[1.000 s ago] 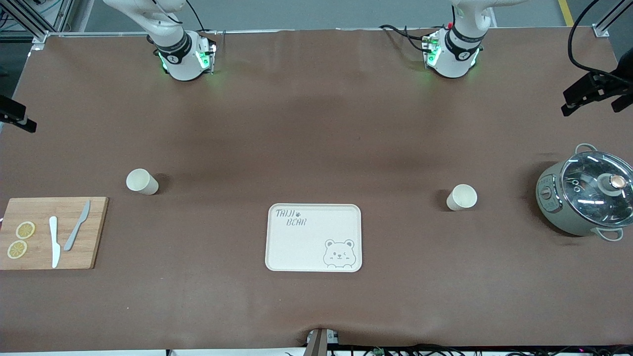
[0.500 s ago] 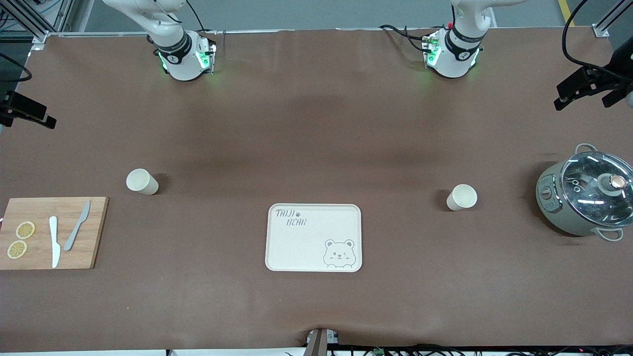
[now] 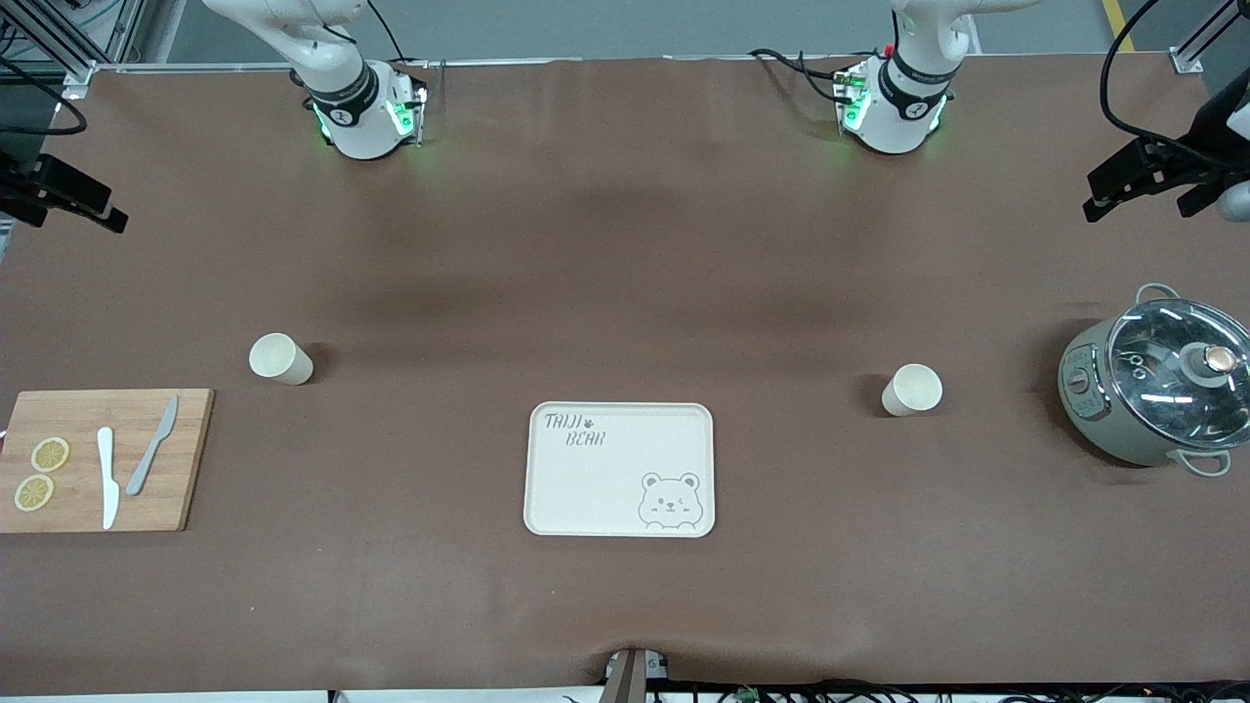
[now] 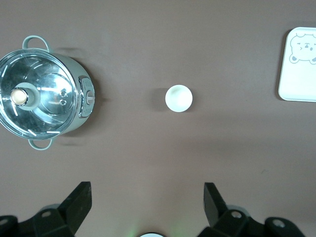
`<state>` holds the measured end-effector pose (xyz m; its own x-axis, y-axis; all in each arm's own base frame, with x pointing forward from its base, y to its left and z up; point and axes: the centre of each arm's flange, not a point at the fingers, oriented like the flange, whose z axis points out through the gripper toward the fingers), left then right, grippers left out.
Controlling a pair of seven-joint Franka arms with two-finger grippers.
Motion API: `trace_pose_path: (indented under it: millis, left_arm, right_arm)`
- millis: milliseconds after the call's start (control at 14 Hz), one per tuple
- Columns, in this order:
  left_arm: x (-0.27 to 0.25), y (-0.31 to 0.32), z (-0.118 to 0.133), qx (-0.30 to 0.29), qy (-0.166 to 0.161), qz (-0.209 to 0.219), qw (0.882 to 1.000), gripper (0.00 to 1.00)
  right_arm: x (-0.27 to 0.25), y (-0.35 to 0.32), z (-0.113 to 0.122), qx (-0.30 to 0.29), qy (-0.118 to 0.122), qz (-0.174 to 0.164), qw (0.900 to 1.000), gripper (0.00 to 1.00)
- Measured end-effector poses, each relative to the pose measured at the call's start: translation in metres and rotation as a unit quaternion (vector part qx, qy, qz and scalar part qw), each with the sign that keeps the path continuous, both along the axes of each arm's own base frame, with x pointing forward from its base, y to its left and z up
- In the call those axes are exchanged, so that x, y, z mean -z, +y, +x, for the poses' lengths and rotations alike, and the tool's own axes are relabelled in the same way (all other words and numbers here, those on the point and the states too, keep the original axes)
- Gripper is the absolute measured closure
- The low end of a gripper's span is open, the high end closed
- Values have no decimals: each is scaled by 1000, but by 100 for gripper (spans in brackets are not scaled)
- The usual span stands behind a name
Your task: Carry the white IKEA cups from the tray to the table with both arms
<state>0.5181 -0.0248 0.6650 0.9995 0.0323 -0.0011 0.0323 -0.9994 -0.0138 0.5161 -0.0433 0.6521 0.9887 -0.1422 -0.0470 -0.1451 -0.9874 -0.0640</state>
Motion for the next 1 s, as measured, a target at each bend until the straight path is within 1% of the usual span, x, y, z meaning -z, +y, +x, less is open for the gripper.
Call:
trace_pose_path:
  millis: [143,357,1000]
  left_arm:
    - [0,0,0,0,0,0,1000,0]
    - [-1,1,0,-1,0,0,1000,0]
    - [-1,0,-1,-1,1,0,1000,0]
  right_arm:
    - [0,1,0,9,-1,-1,1000,0]
    - [-5,1,2,10,-12,-2,1000,0]
    - [-15,-2,3,15,-27,-4,1000,0]
